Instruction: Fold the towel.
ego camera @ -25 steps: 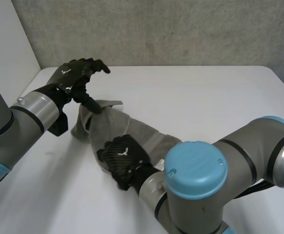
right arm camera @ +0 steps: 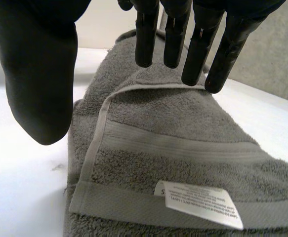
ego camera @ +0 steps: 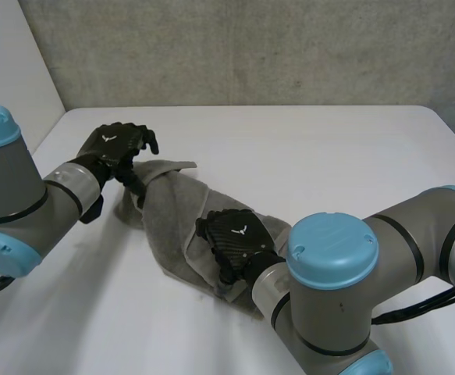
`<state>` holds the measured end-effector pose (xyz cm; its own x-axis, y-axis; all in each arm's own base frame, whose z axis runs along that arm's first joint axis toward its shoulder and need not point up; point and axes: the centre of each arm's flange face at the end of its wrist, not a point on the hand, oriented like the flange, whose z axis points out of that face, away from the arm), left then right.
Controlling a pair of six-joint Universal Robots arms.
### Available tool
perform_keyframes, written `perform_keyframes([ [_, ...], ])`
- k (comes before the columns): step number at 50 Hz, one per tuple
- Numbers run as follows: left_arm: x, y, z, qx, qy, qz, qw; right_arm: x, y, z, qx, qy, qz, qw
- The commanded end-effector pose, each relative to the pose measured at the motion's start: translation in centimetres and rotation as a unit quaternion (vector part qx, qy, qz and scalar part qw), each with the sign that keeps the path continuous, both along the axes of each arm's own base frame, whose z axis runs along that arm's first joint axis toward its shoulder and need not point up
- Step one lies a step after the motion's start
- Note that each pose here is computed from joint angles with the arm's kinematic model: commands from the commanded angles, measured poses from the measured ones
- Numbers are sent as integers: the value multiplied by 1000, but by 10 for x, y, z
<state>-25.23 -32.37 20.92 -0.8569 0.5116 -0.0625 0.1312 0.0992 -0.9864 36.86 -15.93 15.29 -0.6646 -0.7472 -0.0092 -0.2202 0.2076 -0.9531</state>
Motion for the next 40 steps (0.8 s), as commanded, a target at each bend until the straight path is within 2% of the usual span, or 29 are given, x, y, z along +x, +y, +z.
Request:
perform_keyframes([
  [1, -3, -25, -13, -13, -5, 21, 1000, -1, -3, -13, 24, 0, -39, 999],
  [10, -7, -35, -29, -22, -44, 14, 999, -1, -4, -25, 22, 17, -61, 998],
  [40, -6, -30, -49, 5, -60, 10, 998, 5, -12, -39, 25, 24, -59, 998],
])
